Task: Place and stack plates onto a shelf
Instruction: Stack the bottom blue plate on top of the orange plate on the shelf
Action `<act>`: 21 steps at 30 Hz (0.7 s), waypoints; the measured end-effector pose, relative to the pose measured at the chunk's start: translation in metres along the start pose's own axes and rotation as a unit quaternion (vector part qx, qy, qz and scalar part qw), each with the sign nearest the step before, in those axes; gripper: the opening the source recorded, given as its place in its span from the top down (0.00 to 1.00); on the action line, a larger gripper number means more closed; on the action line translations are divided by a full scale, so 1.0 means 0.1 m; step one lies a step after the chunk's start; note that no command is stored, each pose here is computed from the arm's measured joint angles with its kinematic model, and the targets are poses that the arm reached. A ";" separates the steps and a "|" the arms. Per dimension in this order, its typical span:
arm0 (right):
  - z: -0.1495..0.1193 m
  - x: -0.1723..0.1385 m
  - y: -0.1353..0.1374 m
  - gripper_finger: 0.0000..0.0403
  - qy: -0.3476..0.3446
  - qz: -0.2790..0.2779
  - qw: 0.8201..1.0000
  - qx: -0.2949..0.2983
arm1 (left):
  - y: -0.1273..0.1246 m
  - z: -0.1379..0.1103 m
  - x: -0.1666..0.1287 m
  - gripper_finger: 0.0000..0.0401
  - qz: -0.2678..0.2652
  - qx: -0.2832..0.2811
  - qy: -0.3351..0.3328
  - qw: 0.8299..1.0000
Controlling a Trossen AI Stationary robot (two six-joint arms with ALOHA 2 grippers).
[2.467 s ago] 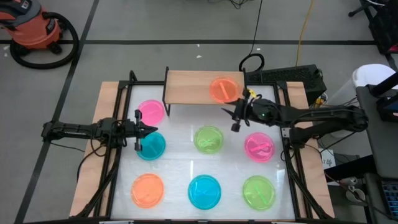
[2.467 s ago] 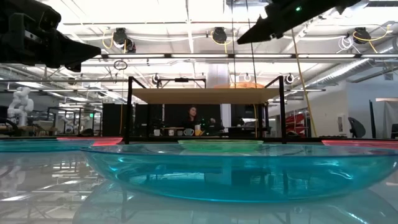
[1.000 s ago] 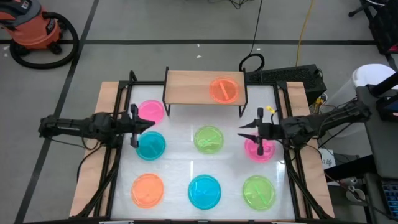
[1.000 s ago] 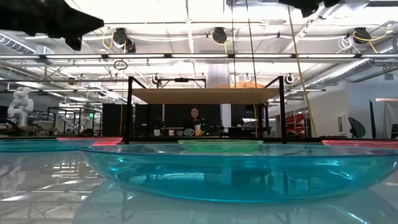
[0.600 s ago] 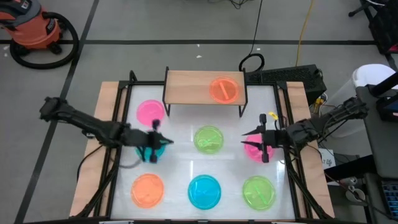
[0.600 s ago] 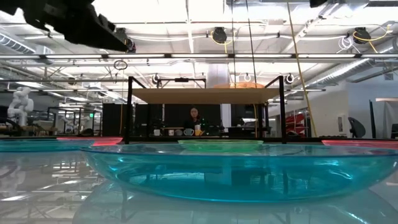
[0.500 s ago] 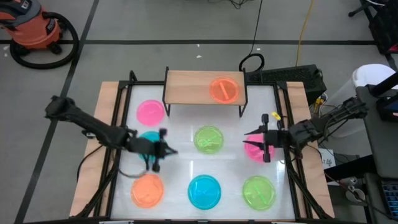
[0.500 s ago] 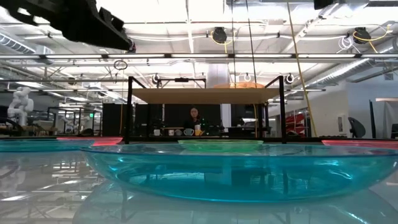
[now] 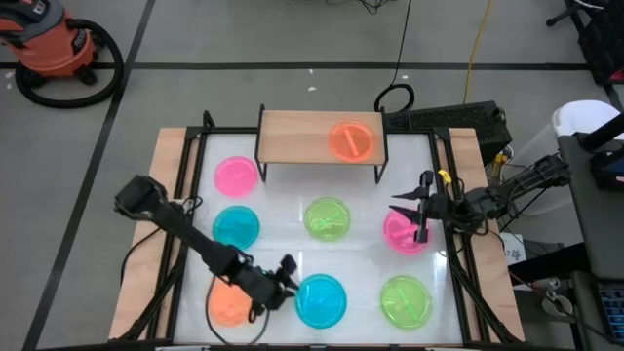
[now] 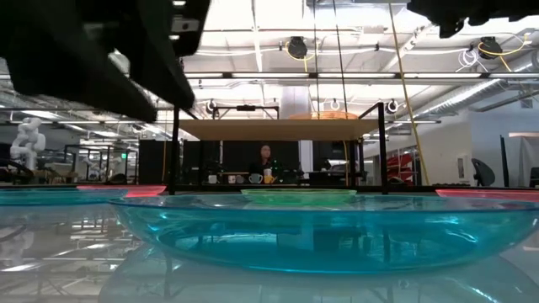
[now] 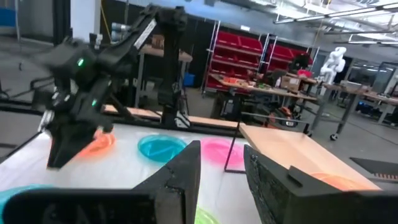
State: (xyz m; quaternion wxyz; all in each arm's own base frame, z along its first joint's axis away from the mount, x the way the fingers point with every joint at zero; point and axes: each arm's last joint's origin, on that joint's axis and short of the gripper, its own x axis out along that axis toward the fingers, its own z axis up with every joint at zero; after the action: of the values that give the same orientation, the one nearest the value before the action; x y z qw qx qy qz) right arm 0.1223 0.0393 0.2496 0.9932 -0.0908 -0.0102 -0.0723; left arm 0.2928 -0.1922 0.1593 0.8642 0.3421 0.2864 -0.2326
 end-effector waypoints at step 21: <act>-0.03 0.02 0.02 0.74 0.007 0.002 1.000 0.023 | -0.39 0.06 0.43 0.58 -0.005 0.161 0.101 0.982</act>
State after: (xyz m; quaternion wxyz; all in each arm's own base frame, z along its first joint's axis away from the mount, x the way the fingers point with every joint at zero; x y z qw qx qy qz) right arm 0.1244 0.0403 0.2461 0.9952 -0.0674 -0.0048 -0.0711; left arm 0.3027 -0.2313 0.1172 0.7635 0.4965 0.3326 -0.2447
